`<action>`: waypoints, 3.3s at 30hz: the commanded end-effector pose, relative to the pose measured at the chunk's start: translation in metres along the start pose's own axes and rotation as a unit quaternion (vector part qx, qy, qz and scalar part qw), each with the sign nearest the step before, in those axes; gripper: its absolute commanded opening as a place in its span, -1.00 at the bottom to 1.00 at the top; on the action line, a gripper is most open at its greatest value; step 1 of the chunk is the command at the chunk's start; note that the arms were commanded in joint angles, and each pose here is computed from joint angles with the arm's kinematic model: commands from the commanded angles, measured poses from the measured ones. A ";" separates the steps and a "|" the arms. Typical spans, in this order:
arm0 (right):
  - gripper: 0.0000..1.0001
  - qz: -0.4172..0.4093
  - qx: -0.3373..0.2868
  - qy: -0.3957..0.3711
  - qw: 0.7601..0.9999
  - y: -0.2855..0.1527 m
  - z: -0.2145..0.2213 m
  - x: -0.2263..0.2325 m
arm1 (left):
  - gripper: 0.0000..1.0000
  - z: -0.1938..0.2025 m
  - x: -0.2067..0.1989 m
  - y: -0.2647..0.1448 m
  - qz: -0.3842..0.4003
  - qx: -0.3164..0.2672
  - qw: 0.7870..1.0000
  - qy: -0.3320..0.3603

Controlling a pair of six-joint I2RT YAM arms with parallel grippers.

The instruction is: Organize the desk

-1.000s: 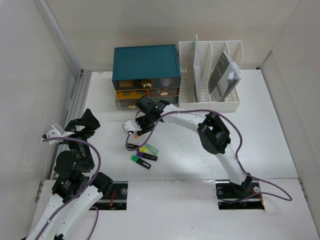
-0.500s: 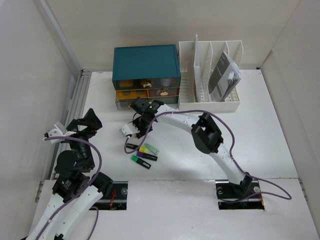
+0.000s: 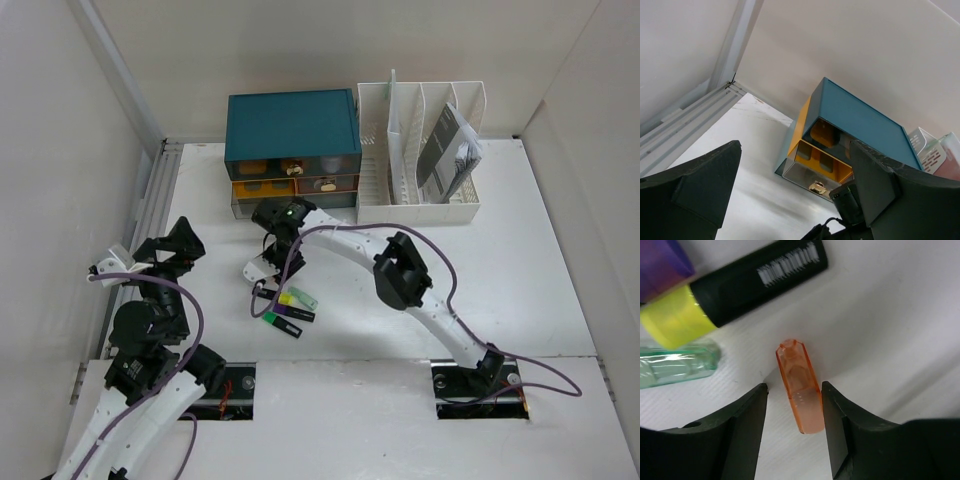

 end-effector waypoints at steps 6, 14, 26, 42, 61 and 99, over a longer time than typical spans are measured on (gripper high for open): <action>-0.27 -0.150 -0.036 0.018 0.988 0.037 -0.019 0.071 | 0.74 -0.016 -0.006 -0.002 0.014 -0.020 0.999 -0.026; -0.69 -0.102 -0.010 0.078 0.992 0.040 -0.014 0.063 | 0.74 -0.016 -0.006 -0.002 0.014 -0.020 0.999 -0.026; -0.78 0.273 0.035 0.200 0.940 -0.085 -0.021 -0.066 | 0.74 -0.013 -0.006 -0.001 0.013 -0.018 1.000 -0.022; -0.78 0.432 0.044 0.238 0.869 -0.197 -0.015 -0.108 | 0.74 -0.013 -0.006 -0.001 0.013 -0.018 1.000 -0.017; -0.63 0.501 0.113 0.264 0.816 -0.209 0.044 -0.127 | 0.74 -0.008 -0.007 0.000 0.016 -0.013 1.000 -0.014; 0.14 0.169 -0.066 0.474 0.861 -0.070 -0.040 0.049 | 0.74 -0.008 -0.007 0.000 0.016 -0.013 1.000 -0.014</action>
Point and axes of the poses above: each gripper's point midway between its finger pads, its own y axis out along the fingers, its own x axis along the line the jaws close on, z = x × y, the point moved 1 cm from there along -y, back along the fingers, and after that the axes turned 11 degrees about -y, right-handed, at the moved point
